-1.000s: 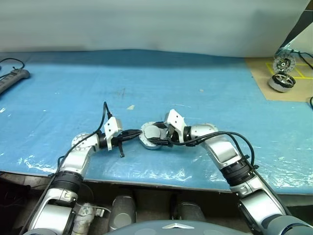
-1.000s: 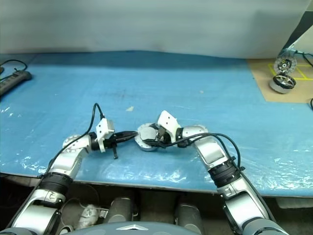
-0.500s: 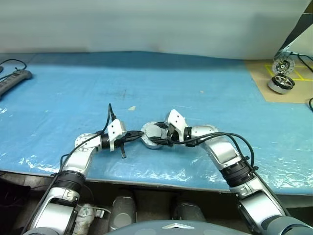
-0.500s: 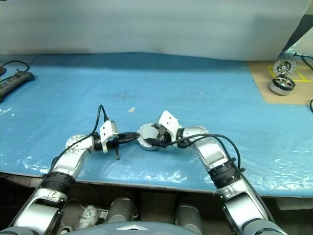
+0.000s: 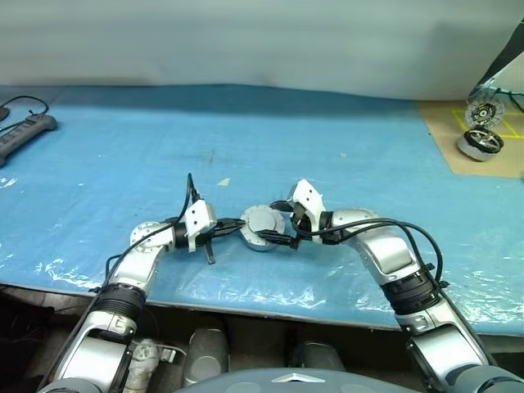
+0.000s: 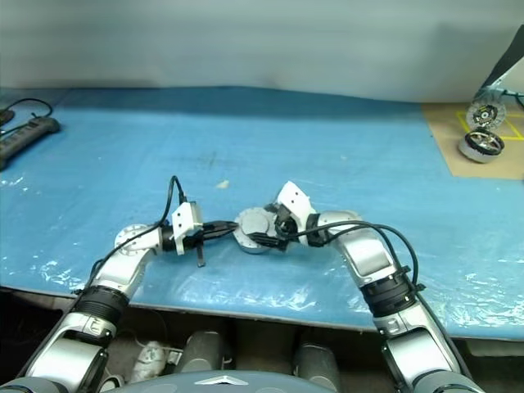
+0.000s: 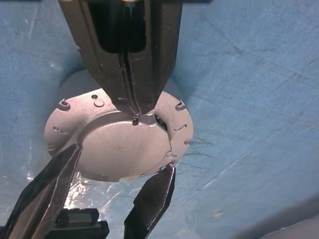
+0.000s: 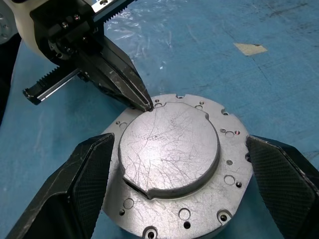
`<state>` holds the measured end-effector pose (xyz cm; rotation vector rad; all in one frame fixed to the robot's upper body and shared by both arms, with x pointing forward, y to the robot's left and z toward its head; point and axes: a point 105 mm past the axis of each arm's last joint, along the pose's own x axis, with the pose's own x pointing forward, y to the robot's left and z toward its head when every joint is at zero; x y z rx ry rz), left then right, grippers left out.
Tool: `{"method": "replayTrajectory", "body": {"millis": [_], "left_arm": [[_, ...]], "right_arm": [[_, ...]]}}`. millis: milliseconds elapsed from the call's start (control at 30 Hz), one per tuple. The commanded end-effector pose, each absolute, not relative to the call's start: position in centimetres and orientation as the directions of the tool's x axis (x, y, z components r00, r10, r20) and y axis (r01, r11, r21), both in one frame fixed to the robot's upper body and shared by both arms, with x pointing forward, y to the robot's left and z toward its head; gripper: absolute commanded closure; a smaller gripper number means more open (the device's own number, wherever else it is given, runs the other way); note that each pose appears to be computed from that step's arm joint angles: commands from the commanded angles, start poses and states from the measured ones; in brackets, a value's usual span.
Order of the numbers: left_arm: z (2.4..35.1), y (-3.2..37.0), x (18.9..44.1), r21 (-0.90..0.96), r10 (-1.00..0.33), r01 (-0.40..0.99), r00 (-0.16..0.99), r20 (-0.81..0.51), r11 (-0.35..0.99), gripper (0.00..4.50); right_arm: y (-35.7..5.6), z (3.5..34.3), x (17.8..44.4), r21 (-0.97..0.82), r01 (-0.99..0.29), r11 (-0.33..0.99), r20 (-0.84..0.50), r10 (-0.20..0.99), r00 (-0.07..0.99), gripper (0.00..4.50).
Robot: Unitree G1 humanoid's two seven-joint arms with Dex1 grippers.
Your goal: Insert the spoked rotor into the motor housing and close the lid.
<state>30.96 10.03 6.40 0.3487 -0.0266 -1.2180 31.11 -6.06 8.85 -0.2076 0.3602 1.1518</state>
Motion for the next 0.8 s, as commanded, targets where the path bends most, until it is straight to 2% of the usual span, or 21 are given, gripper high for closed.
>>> {"method": "replayTrajectory", "body": {"millis": [33, 167, 300, 367, 467, 600, 800], "left_arm": [[4.3, 9.0, 30.0, 0.224, -0.922, 0.944, 0.297, -0.25, 0.243, 4.5], [4.4, 9.1, 30.1, 0.226, -0.92, 0.944, 0.297, -0.257, 0.242, 4.5], [4.4, 9.1, 30.1, 0.23, -0.919, 0.944, 0.294, -0.264, 0.236, 4.5], [4.5, 9.1, 30.2, 0.23, -0.919, 0.944, 0.295, -0.262, 0.237, 4.5], [4.8, 9.1, 30.2, 0.231, -0.92, 0.944, 0.295, -0.259, 0.238, 4.5], [5.3, 9.3, 30.8, 0.234, -0.917, 0.941, 0.301, -0.262, 0.243, 4.5], [5.4, 9.5, 30.8, 0.241, -0.914, 0.939, 0.307, -0.267, 0.245, 4.5]], "right_arm": [[-5.4, 12.6, 31.0, 0.063, -0.935, 0.35, -0.268, 0.908, 0.322, 0.01], [-5.3, 15.7, 30.8, 0.12, -0.932, 0.341, -0.146, 0.935, 0.323, 0.01], [-6.6, 15.4, 30.5, 0.273, -0.883, 0.381, -0.13, 0.924, 0.359, 0.01], [-8.2, 14.4, 30.8, 0.343, -0.828, 0.444, -0.142, 0.896, 0.422, 0.01], [-11.6, 11.5, 30.7, 0.507, -0.674, 0.537, -0.196, 0.834, 0.516, 0.01], [-14.6, 8.8, 29.7, 0.576, -0.545, 0.609, -0.27, 0.771, 0.577, 0.01], [-13.2, 7.3, 27.8, 0.629, -0.528, 0.571, -0.277, 0.799, 0.533, 0.01]]}}
